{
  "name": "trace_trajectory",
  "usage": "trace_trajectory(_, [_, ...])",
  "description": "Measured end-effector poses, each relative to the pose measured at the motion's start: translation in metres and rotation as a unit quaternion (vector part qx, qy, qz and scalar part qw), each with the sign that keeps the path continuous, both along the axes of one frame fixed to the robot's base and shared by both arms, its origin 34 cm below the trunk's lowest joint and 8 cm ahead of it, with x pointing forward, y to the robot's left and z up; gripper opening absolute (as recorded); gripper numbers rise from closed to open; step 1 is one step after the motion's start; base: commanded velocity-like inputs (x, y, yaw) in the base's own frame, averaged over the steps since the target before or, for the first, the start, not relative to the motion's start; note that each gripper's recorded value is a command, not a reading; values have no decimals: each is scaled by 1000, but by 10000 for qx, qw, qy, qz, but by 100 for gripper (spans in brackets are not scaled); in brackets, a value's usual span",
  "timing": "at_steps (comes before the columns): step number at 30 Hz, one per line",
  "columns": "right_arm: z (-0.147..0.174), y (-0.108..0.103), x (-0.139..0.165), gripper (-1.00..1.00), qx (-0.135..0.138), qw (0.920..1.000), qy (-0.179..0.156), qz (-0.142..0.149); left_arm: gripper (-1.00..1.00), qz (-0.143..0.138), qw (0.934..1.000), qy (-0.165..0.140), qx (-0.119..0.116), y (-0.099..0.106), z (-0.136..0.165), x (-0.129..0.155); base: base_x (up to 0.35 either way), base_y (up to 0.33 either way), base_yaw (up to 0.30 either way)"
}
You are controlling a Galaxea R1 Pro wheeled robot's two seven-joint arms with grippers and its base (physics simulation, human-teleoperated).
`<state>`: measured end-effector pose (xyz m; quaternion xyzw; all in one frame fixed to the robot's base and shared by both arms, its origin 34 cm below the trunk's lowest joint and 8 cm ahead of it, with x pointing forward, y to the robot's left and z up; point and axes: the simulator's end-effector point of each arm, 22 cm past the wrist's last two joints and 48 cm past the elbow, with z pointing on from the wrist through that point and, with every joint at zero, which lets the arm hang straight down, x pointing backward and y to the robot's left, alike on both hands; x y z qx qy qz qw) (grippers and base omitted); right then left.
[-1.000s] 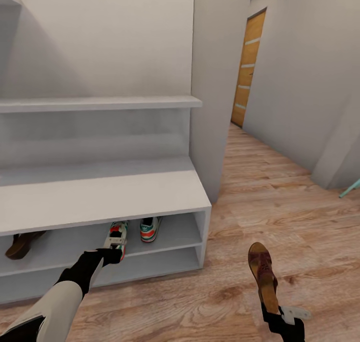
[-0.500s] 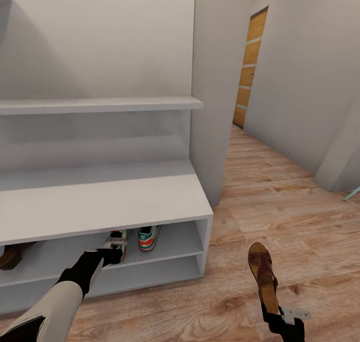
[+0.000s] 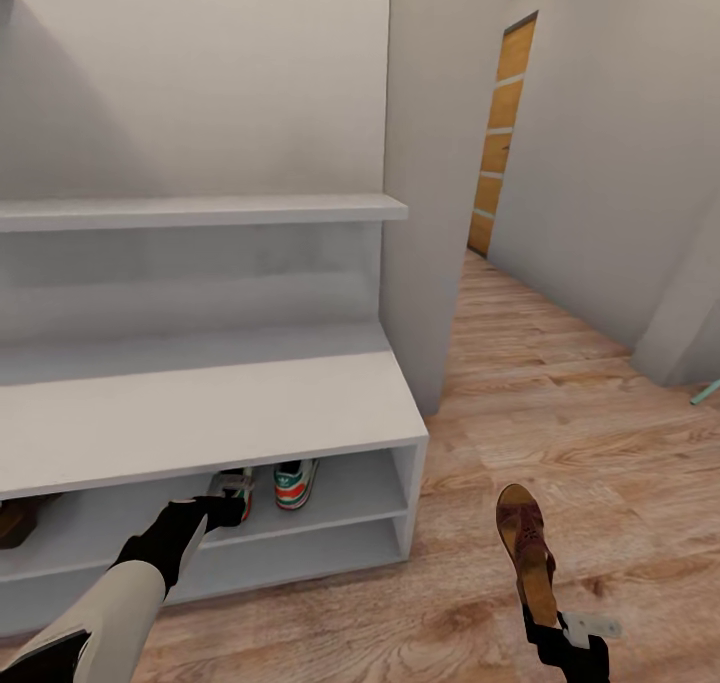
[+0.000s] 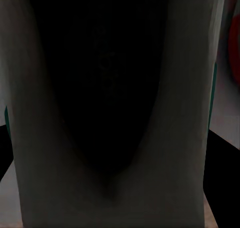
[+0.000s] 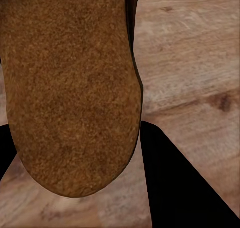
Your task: Pick up the two gym shoes and the two sandals from the corridor floor and place them onto the hallstand (shoe rack) in the corridor, making sure they are on the rack and not on the floor. Arrange them so the two gym shoes are next to each other and the two sandals are next to each other.
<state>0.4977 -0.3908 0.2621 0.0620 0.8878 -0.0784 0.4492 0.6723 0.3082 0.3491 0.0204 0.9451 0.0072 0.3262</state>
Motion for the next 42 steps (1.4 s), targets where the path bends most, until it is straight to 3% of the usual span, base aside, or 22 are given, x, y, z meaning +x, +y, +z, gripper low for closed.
trace_trajectory(21, [0,0,0,-100,1,10000,2,-1,-100,-14,10000,-10,-26,-1,0,0,39,-20,0])
trace_trajectory(22, [0,0,0,-100,1,10000,3,-1,100,-14,10000,-11,-27,-1,0,0,0,0,0])
trace_trajectory(42, [0,0,0,-100,4,10000,7,3,100,-12,10000,-10,12,1,0,1,-57,0,0])
